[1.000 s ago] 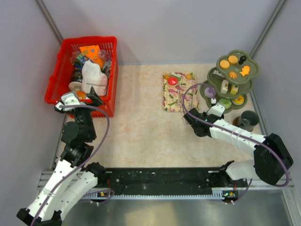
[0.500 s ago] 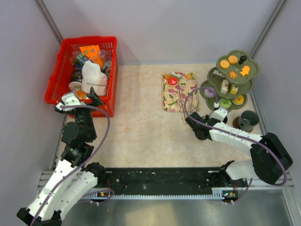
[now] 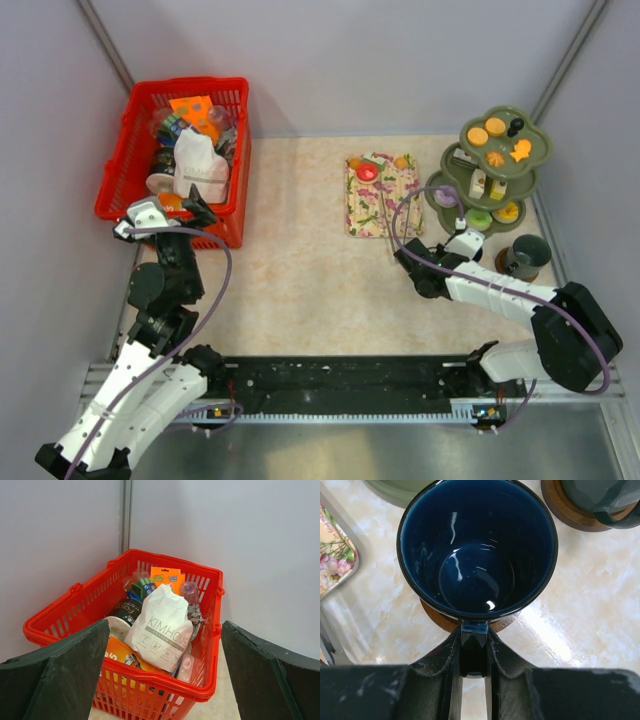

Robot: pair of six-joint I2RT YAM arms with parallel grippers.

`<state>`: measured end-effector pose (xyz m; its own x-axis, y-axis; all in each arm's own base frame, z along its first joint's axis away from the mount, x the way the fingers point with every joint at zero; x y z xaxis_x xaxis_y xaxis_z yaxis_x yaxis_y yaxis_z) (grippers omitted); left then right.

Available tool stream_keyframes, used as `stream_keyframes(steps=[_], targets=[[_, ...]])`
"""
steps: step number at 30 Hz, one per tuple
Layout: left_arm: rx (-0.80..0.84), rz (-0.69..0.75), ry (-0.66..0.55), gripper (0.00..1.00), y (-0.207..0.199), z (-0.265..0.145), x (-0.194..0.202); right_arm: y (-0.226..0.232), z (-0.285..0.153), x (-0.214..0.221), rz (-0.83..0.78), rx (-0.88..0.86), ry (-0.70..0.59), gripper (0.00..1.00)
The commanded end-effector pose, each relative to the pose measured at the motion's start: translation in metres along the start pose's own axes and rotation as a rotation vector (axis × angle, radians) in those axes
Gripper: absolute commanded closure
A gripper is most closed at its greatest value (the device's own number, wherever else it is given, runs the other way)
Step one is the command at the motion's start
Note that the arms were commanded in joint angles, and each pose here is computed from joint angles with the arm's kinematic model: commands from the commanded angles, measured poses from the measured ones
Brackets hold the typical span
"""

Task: Serve the afternoon tea
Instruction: Place the cup on the coaster.

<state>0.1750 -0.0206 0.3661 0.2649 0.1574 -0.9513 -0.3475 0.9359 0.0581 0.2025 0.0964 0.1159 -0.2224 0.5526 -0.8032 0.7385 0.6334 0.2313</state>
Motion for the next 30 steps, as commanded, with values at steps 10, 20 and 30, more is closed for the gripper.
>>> stream_keyframes(steps=[10, 20, 30], targets=[[-0.009, -0.025, -0.032, 0.02, 0.002, 0.000, -0.006, -0.003, -0.005, 0.000, 0.028, -0.010, 0.042, 1.00], [-0.011, -0.025, -0.032, 0.02, 0.002, -0.001, -0.005, -0.004, -0.007, 0.000, 0.007, -0.011, 0.053, 1.00], [-0.011, -0.023, -0.032, 0.02, 0.002, -0.001, -0.005, 0.000, -0.013, 0.002, -0.013, -0.035, 0.083, 0.77]])
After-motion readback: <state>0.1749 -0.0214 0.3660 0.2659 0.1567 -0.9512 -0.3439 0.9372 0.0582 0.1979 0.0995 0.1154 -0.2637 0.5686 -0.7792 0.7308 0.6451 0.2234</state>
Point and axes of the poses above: each gripper's point midway between its finger pads, its own z axis out along the fingers, its own y axis along the line the jaws close on, x = y × z, the point moved 9 cm from there along -z, back along the fingers, and after that the axes turned 14 degrees about z, right-handed, at the moved point
